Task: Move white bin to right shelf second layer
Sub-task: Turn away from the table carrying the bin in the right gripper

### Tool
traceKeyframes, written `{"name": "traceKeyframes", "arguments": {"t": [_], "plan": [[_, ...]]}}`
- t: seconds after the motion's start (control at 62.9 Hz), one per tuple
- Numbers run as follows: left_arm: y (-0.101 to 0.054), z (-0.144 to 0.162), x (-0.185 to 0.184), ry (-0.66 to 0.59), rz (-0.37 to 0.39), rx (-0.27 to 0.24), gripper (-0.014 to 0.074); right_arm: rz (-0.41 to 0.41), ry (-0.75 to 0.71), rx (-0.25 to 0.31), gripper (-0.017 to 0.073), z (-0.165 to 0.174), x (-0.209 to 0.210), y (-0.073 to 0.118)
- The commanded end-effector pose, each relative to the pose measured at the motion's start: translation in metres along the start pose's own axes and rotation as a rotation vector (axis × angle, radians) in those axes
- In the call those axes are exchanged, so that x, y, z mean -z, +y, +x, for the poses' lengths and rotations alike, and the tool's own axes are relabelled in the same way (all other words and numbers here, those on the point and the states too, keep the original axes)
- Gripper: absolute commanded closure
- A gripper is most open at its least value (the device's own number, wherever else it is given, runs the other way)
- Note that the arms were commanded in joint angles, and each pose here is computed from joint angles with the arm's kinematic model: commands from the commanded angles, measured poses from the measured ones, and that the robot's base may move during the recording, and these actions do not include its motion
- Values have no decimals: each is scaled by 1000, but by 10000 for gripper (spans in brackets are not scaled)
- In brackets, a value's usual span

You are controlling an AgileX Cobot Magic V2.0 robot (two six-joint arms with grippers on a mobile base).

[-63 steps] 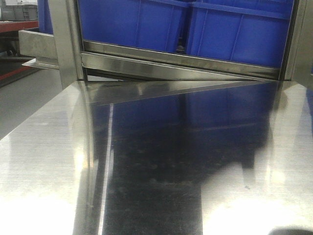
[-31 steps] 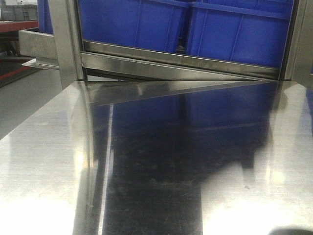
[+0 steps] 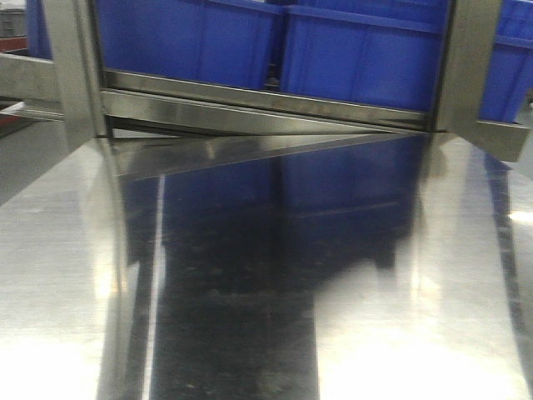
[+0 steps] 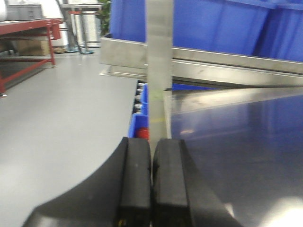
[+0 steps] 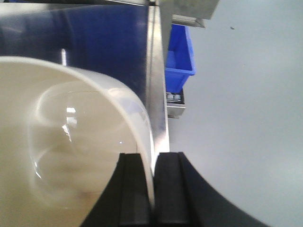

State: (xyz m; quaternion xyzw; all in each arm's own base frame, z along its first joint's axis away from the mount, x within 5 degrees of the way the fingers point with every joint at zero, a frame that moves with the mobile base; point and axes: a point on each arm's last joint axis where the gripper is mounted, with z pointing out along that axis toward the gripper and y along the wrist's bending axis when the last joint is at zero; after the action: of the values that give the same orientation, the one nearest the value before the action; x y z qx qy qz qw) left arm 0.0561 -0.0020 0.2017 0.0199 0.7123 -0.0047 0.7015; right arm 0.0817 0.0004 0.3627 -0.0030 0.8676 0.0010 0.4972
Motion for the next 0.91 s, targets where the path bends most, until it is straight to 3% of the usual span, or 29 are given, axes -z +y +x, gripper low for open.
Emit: {"name": "traceKeyframes", "arguments": {"t": [0.0,0.89], "plan": [[0,0,1,-76,5,13,509,2,-111,-2,504,-15,6,0],[0,0,1,-76,5,13,509,2,-111,-2,504,-15,6,0]]}}
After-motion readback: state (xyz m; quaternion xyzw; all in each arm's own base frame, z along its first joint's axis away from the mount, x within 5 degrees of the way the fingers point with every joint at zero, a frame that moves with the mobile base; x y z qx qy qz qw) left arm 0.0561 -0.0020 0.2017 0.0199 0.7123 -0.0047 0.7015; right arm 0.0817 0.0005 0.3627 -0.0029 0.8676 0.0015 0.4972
